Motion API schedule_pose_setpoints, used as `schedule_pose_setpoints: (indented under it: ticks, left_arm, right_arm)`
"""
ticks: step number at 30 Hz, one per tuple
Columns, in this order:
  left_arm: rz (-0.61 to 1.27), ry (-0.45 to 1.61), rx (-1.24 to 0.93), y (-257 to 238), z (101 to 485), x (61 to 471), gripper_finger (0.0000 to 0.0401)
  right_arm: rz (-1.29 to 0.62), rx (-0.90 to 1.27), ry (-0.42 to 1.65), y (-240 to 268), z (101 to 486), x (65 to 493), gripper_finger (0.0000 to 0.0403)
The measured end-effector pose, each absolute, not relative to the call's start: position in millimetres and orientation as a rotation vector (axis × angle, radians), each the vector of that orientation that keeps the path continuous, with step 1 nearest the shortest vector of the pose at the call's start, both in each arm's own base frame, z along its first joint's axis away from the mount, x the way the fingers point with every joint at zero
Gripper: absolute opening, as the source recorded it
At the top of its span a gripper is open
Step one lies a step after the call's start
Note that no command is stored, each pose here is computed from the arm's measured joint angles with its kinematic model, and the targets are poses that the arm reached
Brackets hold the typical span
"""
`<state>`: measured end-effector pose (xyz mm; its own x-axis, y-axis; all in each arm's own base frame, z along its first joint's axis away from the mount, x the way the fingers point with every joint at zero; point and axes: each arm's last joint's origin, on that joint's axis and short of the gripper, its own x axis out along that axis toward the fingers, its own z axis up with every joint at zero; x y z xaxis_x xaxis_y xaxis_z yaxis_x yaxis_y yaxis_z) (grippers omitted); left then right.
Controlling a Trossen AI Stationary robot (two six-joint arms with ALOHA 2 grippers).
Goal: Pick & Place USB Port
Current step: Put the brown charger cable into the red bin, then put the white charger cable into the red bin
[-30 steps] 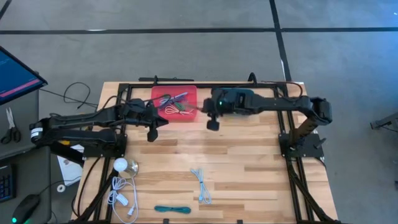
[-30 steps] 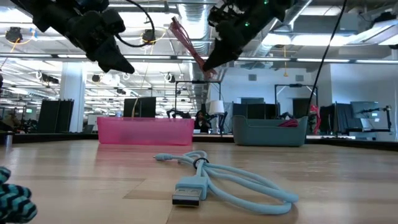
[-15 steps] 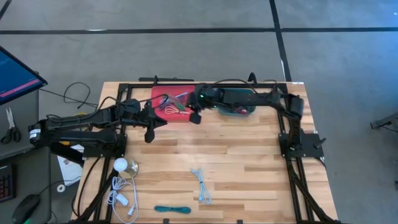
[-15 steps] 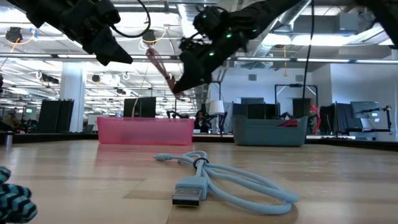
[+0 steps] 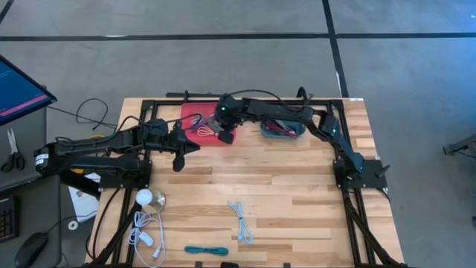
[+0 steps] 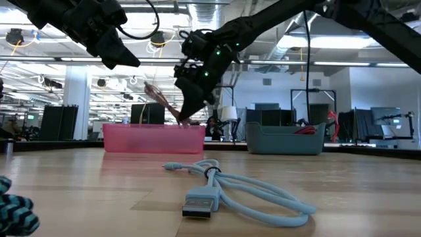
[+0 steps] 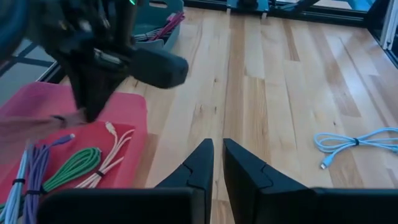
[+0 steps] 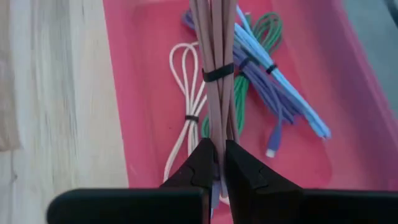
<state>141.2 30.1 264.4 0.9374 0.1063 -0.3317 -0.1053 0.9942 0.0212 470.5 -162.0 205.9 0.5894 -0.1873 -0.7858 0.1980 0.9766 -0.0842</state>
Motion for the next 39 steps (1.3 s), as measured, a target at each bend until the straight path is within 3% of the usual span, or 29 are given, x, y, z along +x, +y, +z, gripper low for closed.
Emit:
schedule_pose_setpoints:
  ticks: [14, 21, 26, 32, 39]
  left_arm:
    - [0.106, 0.339, 0.003, 30, 264, 141, 0.0034]
    - [0.106, 0.339, 0.003, 30, 264, 141, 0.0034]
    - [0.106, 0.339, 0.003, 30, 264, 141, 0.0034]
    - [0.106, 0.339, 0.003, 30, 264, 141, 0.0034]
    - [0.106, 0.339, 0.003, 30, 264, 141, 0.0034]
  right_arm:
    - [-0.202, 0.036, 1.001, -166, 184, 476, 0.0014]
    - [-0.183, 0.041, 0.986, -162, 184, 478, 0.0093]
    - [-0.163, 0.024, 0.976, -157, 187, 479, 0.0124]
    - [-0.123, -0.053, 0.923, -147, 233, 468, 0.0129]
    - [0.062, -0.101, 0.956, -105, 292, 436, 0.0106]
